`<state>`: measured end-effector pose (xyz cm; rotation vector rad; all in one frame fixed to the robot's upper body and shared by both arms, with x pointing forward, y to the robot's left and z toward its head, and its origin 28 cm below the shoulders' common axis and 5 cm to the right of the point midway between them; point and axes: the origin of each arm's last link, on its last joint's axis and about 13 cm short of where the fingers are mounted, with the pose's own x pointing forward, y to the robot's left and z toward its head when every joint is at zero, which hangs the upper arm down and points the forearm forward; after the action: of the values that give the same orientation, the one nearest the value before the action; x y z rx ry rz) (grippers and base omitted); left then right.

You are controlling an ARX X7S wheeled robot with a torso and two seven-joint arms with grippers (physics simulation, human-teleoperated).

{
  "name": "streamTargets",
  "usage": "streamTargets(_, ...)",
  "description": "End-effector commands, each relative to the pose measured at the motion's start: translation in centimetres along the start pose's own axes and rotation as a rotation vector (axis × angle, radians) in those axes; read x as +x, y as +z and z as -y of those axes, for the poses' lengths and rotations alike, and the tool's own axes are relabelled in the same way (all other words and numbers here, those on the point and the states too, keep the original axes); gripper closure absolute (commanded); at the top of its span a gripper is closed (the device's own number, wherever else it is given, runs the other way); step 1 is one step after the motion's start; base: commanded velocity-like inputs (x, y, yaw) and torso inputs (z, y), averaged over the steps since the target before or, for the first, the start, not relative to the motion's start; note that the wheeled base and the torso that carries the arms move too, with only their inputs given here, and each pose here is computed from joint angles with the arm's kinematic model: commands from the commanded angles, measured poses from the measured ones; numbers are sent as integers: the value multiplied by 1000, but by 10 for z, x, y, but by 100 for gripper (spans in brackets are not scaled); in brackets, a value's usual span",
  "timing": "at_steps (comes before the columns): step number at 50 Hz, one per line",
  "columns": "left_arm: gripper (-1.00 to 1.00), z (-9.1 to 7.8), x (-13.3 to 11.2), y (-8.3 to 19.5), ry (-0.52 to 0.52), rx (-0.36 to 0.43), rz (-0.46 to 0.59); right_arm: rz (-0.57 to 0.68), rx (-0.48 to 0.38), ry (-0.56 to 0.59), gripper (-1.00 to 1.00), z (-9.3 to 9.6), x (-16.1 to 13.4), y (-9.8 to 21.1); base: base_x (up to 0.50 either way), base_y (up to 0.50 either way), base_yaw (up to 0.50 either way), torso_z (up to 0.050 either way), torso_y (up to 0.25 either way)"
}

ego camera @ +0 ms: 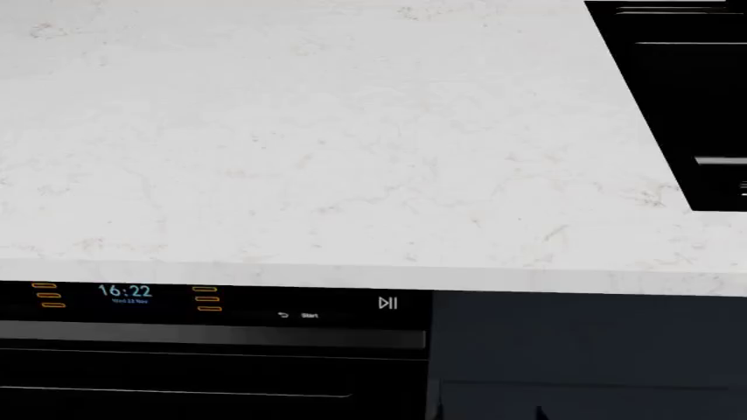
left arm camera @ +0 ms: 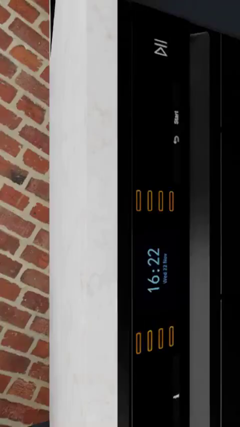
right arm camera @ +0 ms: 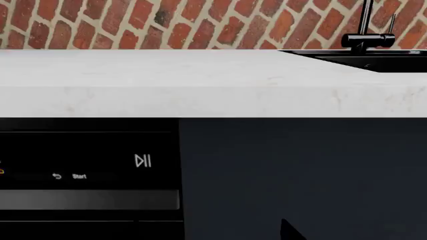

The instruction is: Navigate to the shelves.

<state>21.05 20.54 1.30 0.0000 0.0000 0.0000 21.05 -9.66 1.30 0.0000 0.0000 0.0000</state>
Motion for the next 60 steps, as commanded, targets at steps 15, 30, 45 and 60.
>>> streamTargets(15, -100, 0, 4, -5, 20, 23, 19, 30, -76, -51, -100, -4, 6, -4, 0, 0, 0, 0, 0)
streamTargets(30, -100, 0, 3, -4, 17, 18, 26, 47, -75, -56, -100, -2, 4, -3, 0, 0, -239, 0, 0)
streamTargets(45, -100, 2, 5, -5, 18, 11, 27, 33, -66, -52, -100, 0, 7, -5, 0, 0, -500, 0, 0)
streamTargets(60, -100, 4, 5, -4, 16, 8, 32, 33, -64, -46, -100, 2, 8, -5, -17, 3, -500, 0, 0)
